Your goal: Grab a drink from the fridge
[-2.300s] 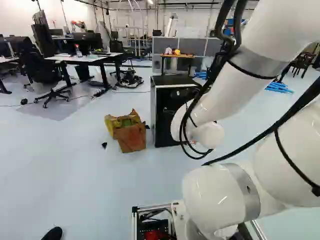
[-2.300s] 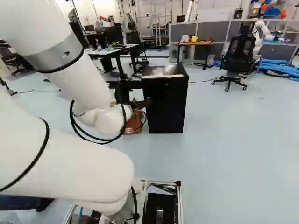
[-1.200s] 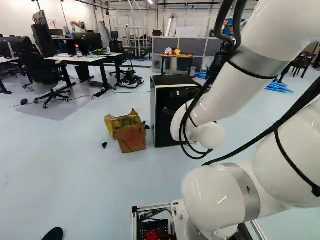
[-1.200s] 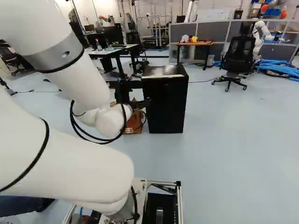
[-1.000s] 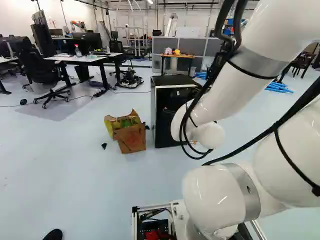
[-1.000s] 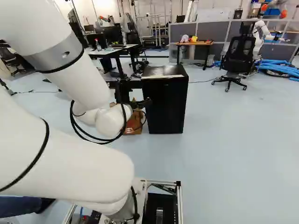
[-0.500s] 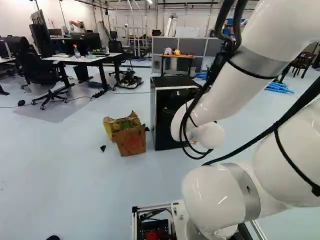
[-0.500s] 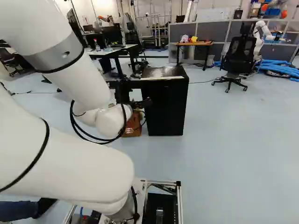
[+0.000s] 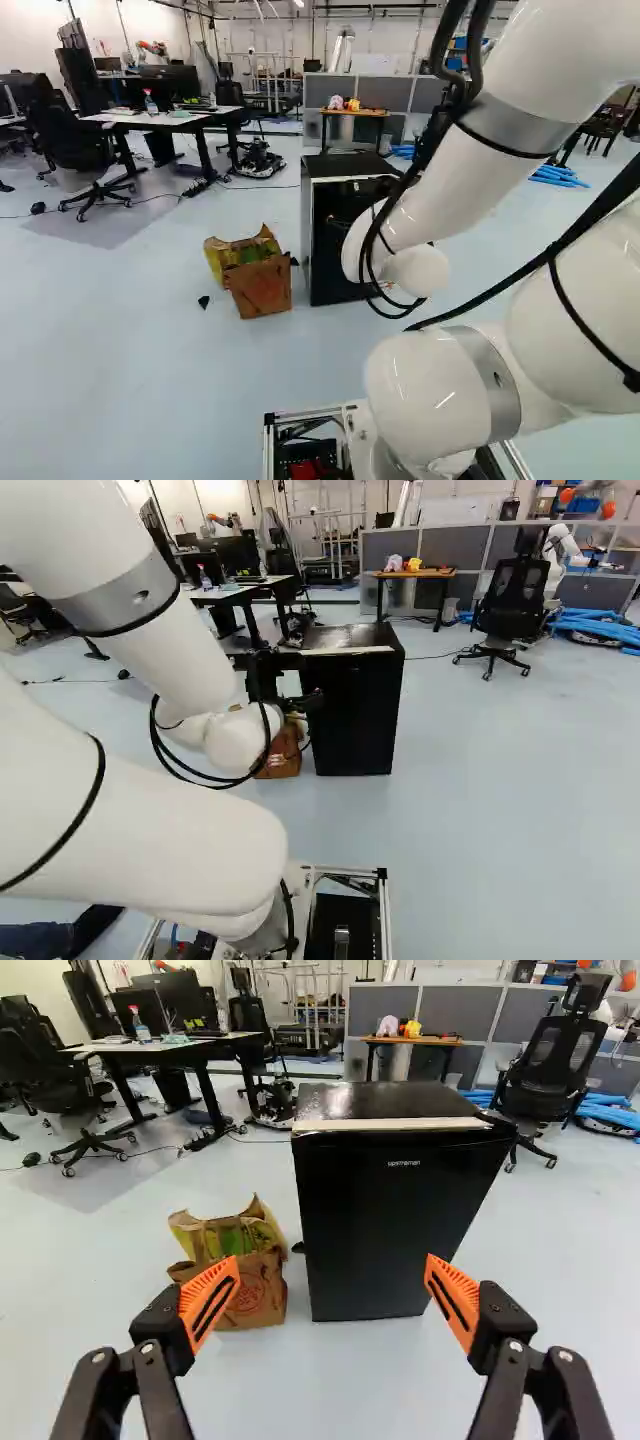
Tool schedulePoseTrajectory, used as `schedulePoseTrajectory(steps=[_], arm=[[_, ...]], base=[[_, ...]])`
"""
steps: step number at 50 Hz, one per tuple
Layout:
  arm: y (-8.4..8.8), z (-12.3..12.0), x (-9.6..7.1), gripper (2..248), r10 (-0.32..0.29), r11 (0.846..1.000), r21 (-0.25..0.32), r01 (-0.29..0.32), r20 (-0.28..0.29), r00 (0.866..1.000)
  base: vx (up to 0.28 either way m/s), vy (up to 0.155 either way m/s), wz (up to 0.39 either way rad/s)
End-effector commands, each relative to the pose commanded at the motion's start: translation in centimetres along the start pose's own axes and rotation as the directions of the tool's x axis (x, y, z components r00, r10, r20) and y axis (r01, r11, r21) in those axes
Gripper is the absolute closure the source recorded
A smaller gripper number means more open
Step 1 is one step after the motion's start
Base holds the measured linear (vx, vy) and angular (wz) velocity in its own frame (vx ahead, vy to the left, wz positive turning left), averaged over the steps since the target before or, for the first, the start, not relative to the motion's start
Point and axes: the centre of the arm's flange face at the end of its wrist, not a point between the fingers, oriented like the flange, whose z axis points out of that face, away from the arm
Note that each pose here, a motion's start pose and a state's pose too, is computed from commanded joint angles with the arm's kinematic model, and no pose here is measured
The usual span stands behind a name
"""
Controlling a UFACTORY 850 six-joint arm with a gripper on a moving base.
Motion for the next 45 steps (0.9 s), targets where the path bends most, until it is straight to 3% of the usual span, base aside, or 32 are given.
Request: schedulePoseTrajectory(steps=[21,45], arm=[[0.00,0.00,0.00,3,0.000,1.000,0.000,0.000,0.000,1.000],[0.00,0.00,0.00,3,0.000,1.000,0.000,0.000,0.000,1.000]], base=[[0.080,0.003,-0.012],[0.079,0.041,0.004]])
